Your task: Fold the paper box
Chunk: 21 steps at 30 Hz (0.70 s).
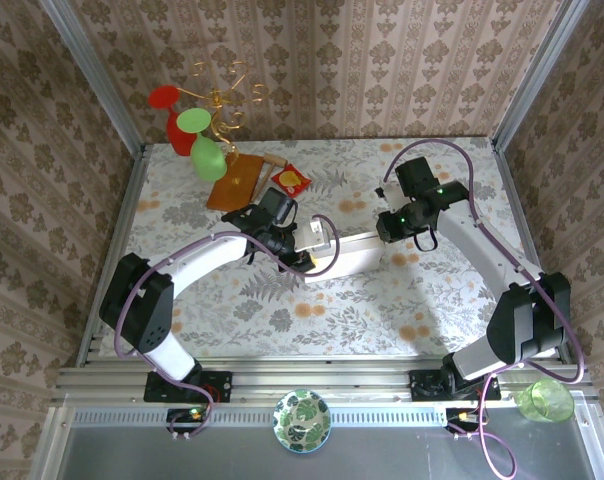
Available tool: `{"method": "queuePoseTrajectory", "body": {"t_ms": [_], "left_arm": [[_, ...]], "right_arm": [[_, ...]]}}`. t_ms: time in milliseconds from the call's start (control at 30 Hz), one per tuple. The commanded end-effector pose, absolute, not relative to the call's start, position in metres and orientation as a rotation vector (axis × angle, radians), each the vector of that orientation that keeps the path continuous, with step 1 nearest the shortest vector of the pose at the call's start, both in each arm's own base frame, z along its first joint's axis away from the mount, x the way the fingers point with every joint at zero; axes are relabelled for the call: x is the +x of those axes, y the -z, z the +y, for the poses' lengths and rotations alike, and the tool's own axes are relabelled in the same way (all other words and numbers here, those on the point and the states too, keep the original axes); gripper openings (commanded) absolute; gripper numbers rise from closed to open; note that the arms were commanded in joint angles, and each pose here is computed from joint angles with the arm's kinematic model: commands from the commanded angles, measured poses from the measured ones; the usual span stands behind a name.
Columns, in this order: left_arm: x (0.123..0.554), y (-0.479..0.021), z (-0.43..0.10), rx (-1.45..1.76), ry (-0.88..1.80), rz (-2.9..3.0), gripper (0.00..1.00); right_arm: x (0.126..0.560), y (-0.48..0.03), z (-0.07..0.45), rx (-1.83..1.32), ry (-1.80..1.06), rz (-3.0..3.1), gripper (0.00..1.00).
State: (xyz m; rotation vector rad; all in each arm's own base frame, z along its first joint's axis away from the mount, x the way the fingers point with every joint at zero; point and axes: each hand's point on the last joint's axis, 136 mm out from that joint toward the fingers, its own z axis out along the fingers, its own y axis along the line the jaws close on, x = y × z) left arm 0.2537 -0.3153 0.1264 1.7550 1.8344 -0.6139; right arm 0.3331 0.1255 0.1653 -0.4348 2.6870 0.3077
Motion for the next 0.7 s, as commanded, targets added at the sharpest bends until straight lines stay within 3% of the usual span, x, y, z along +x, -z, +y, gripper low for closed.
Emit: {"method": "queuePoseTrajectory", "body": {"t_ms": [0, 133, 367, 667], "left_arm": [[0.2522, -0.1202, -0.3104, 1.777, 0.621, 1.870, 0.33], [0.2524, -0.1204, -0.3101, 1.775, 0.621, 1.872, 0.33], [0.2539, -0.1214, -0.3104, 1.757, 0.635, 1.890, 0.33], [0.2535, -0.1219, -0.3109, 1.755, 0.647, 1.894, 0.33]], "right_arm": [[0.3340, -0.1646, 0.1256, -0.441, -0.291, 2.683, 0.17], [0.3343, -0.1651, 0.1256, -0.433, -0.293, 2.682, 0.14], [0.3312, -0.1624, 0.1217, -0.426, -0.270, 2.680, 0.17], [0.3335, -0.1667, 0.1219, -0.405, -0.269, 2.663, 0.04]]}}
